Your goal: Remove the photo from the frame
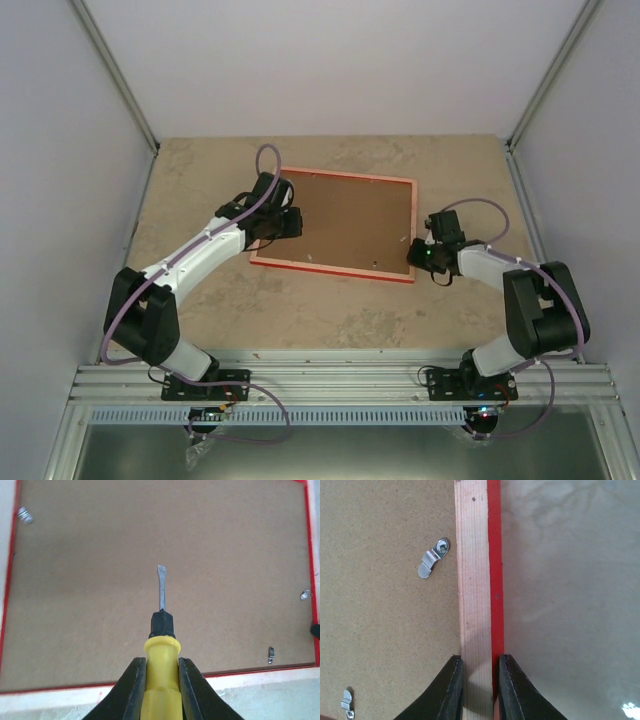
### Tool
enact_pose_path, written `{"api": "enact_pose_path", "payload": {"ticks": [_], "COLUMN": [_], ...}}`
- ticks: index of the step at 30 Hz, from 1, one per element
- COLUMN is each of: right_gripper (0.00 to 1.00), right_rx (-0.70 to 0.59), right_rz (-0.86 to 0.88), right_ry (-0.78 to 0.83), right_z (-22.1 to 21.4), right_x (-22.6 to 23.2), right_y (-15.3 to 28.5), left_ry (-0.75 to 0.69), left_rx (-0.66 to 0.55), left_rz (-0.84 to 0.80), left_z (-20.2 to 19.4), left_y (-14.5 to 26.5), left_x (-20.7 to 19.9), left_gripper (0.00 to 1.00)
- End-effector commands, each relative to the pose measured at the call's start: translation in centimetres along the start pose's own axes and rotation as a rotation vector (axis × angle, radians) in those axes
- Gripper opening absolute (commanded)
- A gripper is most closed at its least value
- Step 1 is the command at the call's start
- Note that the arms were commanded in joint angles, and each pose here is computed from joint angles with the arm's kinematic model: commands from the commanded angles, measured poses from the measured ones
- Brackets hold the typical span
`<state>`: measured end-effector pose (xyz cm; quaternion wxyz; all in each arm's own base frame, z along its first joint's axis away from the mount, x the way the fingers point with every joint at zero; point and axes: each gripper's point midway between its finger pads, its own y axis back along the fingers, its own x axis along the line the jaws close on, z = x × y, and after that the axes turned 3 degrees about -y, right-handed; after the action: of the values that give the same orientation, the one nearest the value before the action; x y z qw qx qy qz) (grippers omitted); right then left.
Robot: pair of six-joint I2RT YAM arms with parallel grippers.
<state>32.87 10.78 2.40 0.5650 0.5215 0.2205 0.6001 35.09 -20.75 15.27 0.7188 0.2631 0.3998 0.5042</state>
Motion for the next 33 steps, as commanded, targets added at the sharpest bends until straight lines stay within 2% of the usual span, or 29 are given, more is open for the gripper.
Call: {"api": "enact_pose_path", "payload": {"ticks": [1, 6, 10, 21, 33], "right_gripper": [0.13, 0.31, 0.41, 0.43, 0.46], "right_rx": [0.053, 0.082, 0.117, 0.242, 0.409], "right_rz": [-0.072, -0.028, 0.022, 0.189, 0.338], "right_ry": [-0.084, -0.054, -0.019, 0.116, 0.412], "right_z": [-2.6, -3.7, -4.5, -7.6, -13.5], "right_x": [-2.6, -2.1, -1.3, 2.5, 12.3], "right_y": [0.3, 1.3, 2.0, 2.1, 0.7], "left_ry": [0.013, 0.011, 0.009, 0.012, 0.012], "left_rx": [-0.041, -0.049, -0.056, -0.049, -0.055], "left_rz": [-0.015, -0.026, -0.038, -0.067, -0.062], "left_z": [0.8, 1.2, 1.6, 1.6, 1.7], "left_y": [0.7, 0.8, 0.9, 0.6, 0.7], "left_x": [-0.2, -0.5, -0.8, -1.3, -1.2], "left_gripper": [0.00, 0.00, 0.00, 0.00, 0.00]}}
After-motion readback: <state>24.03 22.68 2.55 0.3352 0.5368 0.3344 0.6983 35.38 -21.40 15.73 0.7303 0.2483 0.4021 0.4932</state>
